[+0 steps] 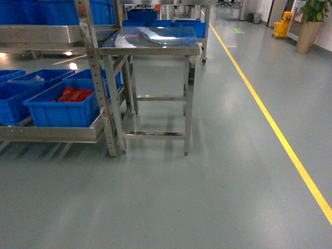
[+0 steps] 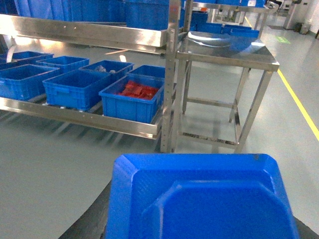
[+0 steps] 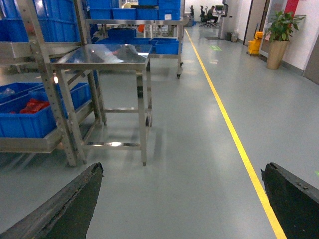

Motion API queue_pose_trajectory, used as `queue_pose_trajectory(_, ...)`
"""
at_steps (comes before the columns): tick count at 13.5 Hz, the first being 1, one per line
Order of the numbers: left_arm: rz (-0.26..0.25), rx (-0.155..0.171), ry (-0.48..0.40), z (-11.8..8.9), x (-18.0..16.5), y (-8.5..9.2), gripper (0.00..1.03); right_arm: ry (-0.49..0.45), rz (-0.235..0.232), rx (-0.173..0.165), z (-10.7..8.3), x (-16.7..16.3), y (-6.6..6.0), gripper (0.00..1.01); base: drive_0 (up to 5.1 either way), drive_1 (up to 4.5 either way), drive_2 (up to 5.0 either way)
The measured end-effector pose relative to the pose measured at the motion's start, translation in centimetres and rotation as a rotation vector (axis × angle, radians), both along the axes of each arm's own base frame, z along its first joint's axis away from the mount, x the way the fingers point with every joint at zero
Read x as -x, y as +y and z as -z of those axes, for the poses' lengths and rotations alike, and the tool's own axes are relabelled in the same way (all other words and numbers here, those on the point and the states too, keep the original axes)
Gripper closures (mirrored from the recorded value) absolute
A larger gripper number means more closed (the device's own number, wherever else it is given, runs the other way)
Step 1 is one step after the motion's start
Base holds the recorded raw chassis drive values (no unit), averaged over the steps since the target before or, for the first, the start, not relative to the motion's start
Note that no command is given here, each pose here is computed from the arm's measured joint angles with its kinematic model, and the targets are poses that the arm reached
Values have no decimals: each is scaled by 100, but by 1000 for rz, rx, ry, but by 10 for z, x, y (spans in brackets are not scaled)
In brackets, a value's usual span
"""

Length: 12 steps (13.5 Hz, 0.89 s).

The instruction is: Pick blue part to blue bin on bottom shelf

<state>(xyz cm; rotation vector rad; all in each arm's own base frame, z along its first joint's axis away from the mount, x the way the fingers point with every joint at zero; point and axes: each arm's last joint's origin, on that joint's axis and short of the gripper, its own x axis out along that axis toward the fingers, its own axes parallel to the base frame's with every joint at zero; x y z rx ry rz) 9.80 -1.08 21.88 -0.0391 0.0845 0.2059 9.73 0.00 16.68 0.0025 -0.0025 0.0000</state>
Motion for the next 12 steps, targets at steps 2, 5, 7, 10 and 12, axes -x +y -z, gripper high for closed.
queue_pose_trajectory(2,0,0,-1,0,0,0,60,2,0,0,0,0,0,3,0,415,-415)
queue_pose_trajectory(5,0,0,0,0,0,0,60,-2,0,0,0,0,0,3,-8,407,-423)
queue_pose_trajectory(7,0,-1,4,0,0,0,60,0,0,0,0,0,0,3,-15,400,-430)
queue_pose_trajectory(10,0,0,-1,0,0,0,60,2,0,0,0,0,0,3,-11,404,-426)
queue_pose_trajectory(12,0,0,-1,0,0,0,60,1,0,0,0,0,0,3,-5,410,-421)
